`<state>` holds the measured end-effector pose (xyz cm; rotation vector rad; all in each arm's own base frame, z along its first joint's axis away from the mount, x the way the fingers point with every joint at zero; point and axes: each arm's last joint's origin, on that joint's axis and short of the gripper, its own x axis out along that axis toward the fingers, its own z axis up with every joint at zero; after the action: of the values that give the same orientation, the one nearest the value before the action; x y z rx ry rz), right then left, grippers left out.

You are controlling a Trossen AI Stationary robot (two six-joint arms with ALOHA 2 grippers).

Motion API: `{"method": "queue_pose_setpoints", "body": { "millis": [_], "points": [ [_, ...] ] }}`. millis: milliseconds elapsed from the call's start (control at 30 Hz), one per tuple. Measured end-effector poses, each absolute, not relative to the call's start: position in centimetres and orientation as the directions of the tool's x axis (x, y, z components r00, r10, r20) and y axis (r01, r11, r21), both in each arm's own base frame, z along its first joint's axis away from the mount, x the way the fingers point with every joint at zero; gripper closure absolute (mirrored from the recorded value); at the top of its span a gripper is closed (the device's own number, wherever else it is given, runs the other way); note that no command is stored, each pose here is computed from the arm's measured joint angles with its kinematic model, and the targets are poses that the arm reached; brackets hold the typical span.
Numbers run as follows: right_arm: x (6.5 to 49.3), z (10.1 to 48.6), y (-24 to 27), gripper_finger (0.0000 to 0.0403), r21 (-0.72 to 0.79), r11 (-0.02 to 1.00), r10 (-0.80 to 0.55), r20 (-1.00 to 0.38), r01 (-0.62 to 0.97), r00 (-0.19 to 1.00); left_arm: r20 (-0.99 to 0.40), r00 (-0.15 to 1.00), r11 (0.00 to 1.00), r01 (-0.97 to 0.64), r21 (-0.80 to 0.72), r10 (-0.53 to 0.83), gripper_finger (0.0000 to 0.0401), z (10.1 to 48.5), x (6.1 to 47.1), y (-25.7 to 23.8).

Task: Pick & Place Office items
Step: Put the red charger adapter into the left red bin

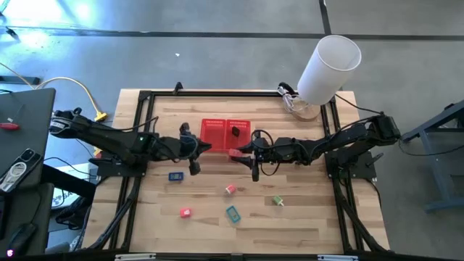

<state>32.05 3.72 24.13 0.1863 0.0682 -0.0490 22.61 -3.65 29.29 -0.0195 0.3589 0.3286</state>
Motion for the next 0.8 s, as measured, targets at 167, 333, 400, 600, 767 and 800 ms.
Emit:
{"method": "queue_pose_setpoints", "body": {
  "millis": [167, 333, 400, 600, 767, 800],
  "points": [
    [32.1, 24.1, 3.7, 0.0291, 0.172, 0.984, -0.042, -0.072, 0.054, 0.996, -0.375, 0.877, 0.953, -0.295, 0.073, 0.3, 0.0382, 28.6, 23.2, -4.2],
    [32.1, 24.1, 3.7, 0.0291, 0.172, 0.984, -0.042, -0.072, 0.054, 0.996, -0.387, 0.872, 0.954, -0.281, 0.102, 0.298, 0.0382, 28.1, 23.5, -4.5],
    [32.0, 24.1, 3.7, 0.0291, 0.172, 0.984, -0.042, -0.072, 0.054, 0.997, -0.388, 0.873, 0.955, -0.27, 0.123, 0.296, 0.038, 28.1, 23.6, -4.6],
    [32.0, 24.2, 3.7, 0.0291, 0.173, 0.984, -0.042, -0.066, 0.053, 0.997, -0.377, 0.87, 0.948, -0.287, 0.139, 0.319, 0.0335, 28.1, 23.6, -4.5],
    [32.0, 24.2, 3.7, 0.0291, 0.167, 0.985, -0.042, -0.066, 0.052, 0.997, -0.371, 0.876, 0.952, -0.273, 0.141, 0.306, 0.0274, 28.1, 23.6, -5.1],
    [32.0, 24.2, 3.7, 0.0291, 0.166, 0.985, -0.042, -0.066, 0.052, 0.997, -0.372, 0.878, 0.953, -0.268, 0.141, 0.302, 0.0263, 28.1, 23.6, -5.2]
  ]
}}
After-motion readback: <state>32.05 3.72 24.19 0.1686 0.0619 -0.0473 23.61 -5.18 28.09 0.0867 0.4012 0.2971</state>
